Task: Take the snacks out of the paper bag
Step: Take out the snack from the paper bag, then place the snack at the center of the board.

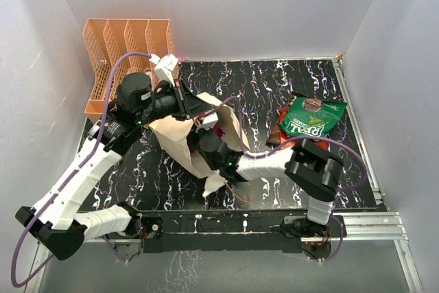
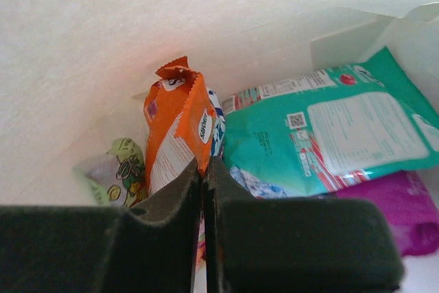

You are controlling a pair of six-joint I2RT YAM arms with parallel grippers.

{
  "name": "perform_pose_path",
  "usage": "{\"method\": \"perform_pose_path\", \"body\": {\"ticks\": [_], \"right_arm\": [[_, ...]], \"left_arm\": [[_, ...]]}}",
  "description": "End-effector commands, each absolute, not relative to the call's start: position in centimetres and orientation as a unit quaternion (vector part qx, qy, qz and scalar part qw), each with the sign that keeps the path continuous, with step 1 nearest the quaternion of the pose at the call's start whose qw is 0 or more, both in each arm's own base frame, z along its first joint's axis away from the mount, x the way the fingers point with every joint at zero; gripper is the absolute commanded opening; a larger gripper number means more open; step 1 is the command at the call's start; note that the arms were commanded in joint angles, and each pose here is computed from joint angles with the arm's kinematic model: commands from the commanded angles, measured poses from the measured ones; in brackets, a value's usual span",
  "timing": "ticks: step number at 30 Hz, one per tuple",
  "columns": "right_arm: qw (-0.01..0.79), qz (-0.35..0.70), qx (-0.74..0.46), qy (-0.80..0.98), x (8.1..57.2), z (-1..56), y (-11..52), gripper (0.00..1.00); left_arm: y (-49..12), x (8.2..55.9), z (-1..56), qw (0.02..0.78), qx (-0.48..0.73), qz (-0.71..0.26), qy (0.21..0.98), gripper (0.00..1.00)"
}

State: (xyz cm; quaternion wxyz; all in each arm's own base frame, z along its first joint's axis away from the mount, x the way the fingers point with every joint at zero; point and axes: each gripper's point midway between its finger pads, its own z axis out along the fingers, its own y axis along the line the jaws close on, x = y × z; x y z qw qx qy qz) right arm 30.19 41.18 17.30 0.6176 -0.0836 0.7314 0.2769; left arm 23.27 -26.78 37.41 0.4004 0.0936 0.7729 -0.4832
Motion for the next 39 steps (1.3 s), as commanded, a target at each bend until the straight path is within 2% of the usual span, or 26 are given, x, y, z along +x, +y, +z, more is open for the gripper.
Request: {"method": "perform_pose_path", "body": {"ticks": [1,12,20,28,31,39], "right_arm": [[0.654,0.338,-0.056,0.675,28.9,24.7,38.9,0.07],[0.641,0.366,-0.070,0.671,25.4,26.7,34.5,0.07],[0.663,0.345,-0.093,0.658,22.9,31.6,29.0,0.07],[0.651,0.327,-0.125,0.674,19.4,35.8,23.2,0.07],[0.652,0.308,-0.125,0.682,18.9,37.2,20.9,0.07],[0.726,0.139,0.029,0.672,21.7,39.6,11.6,0.07]], "left_arm": [[-26.3,22.3,39.8,0.426,0.101,-0.501,0.746,0.00],[-24.3,23.0,41.4,0.473,0.057,-0.473,0.741,0.00],[-22.8,23.6,40.5,0.488,0.025,-0.440,0.753,0.00],[-22.6,23.8,40.2,0.489,0.025,-0.431,0.758,0.00],[-22.5,24.1,40.0,0.491,0.021,-0.425,0.760,0.00],[-22.8,24.1,40.3,0.490,0.029,-0.429,0.759,0.00]]}}
